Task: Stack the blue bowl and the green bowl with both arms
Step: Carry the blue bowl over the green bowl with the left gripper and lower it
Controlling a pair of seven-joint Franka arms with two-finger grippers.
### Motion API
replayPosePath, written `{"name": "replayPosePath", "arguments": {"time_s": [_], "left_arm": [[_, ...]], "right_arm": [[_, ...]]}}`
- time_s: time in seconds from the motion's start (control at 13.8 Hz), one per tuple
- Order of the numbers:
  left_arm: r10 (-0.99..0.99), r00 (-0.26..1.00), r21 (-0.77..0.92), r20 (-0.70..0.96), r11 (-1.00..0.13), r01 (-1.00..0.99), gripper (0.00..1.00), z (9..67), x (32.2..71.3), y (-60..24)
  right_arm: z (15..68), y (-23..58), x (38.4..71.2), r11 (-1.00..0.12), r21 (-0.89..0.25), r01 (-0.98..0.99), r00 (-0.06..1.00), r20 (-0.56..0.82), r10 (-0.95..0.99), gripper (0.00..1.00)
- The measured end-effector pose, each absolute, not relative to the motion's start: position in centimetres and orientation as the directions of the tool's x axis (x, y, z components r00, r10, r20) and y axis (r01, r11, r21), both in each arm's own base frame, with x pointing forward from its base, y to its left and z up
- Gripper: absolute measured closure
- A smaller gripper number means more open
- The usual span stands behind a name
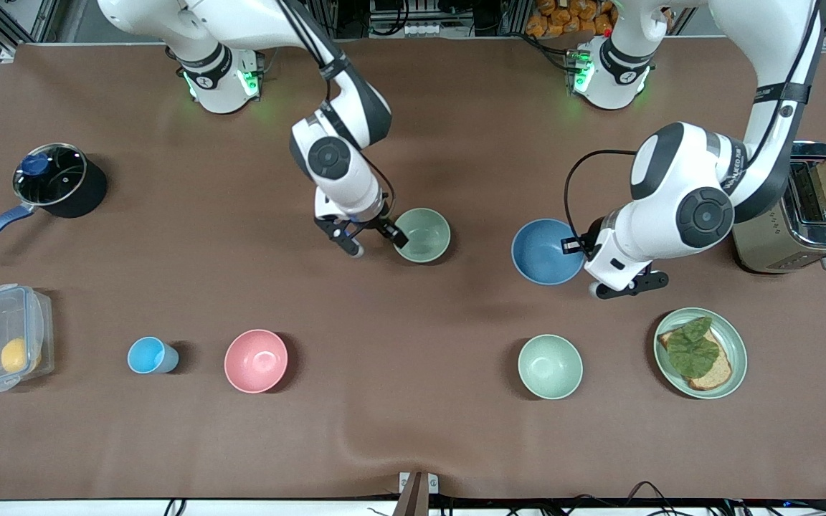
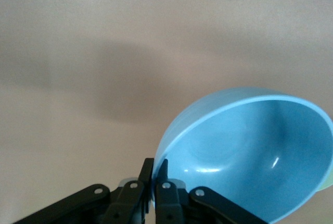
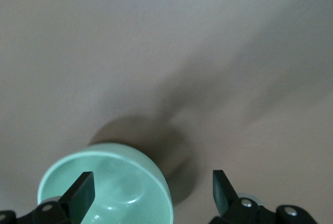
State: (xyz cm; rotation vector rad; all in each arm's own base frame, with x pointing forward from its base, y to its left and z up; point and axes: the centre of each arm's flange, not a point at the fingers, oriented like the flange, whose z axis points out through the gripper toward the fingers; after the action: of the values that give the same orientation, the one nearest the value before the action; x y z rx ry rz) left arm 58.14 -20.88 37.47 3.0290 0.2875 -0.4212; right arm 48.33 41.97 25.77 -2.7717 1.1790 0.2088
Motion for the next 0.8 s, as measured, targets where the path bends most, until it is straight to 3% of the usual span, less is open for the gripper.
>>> {"name": "replayPosePath", "arguments": {"time_s": [0.43,0.8], "left_arm": [[0.151,0.942,0.047,-0.299,-0.984,0.172,0.95,37.1,56.3,-24.7],[0.131,0.94,0.065,-0.316,-0.985,0.159,0.95,35.0,53.2,-32.4]], "right_arm": [[23.4,35.5,53.3,-0.428,-0.003,-0.904,0.397,-0.382,-0.835,0.0],[18.4,34.4,53.5,-0.305,0.061,-0.95,0.234,-0.506,-0.83,0.0]]}}
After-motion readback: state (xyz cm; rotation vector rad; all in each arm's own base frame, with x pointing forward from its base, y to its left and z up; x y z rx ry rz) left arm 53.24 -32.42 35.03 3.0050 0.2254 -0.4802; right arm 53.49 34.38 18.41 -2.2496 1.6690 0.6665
